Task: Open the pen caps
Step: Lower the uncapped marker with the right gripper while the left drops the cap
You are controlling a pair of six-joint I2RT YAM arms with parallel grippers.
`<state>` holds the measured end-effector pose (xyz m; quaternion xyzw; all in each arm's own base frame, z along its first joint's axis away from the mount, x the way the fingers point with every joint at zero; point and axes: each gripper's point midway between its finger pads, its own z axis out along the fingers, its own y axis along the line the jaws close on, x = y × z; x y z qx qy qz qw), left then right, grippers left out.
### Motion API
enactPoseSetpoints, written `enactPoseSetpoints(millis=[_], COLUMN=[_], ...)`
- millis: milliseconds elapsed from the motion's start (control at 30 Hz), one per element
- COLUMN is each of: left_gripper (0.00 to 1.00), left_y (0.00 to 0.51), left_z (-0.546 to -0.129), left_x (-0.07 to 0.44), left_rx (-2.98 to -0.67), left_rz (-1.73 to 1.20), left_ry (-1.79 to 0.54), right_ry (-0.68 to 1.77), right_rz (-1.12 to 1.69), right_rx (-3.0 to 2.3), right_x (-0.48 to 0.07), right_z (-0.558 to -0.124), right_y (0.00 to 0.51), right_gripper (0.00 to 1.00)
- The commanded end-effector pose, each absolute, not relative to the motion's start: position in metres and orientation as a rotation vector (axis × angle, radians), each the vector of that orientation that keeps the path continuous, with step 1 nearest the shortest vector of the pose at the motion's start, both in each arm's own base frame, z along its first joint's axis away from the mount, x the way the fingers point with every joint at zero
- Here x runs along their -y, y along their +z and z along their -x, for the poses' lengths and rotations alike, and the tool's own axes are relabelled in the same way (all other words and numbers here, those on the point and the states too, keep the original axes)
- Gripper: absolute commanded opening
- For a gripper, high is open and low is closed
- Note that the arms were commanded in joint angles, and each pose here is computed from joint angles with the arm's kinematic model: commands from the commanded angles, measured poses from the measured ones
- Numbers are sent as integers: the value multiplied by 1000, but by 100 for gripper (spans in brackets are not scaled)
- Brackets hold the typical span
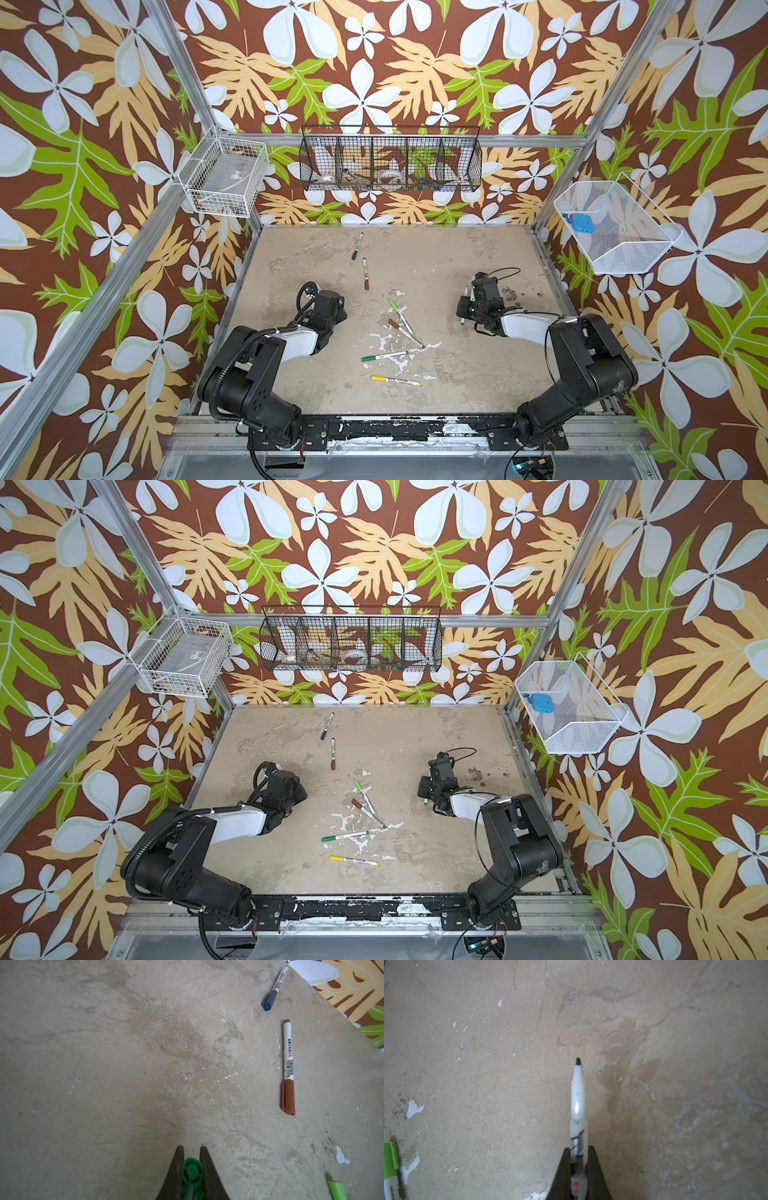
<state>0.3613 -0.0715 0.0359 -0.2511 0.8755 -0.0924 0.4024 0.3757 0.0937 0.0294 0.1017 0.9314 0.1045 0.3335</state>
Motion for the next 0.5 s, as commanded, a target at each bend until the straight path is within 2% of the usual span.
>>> enactPoseSetpoints(millis=[0,133,333,467], left_gripper=[0,6,12,25], left_y=[29,24,21,24], left_z=[-361,-363,-364,-365], left_x=[70,71,75,78], left_rx=[-2244,-2268,-2288,-2286], left_rz=[620,611,595,582], left_ry=[-200,-186,-198,-215], right_ry=[223,215,280,301], right_rz=[-255,-261,-266,-257], right_rx=[-2461,-2469,-2485,-2442], right_x=[-88,-86,-91,-92], right_z=[-371,-371,-371,-370], right_y=[23,20,17,32], right_gripper=[11,20,27,33])
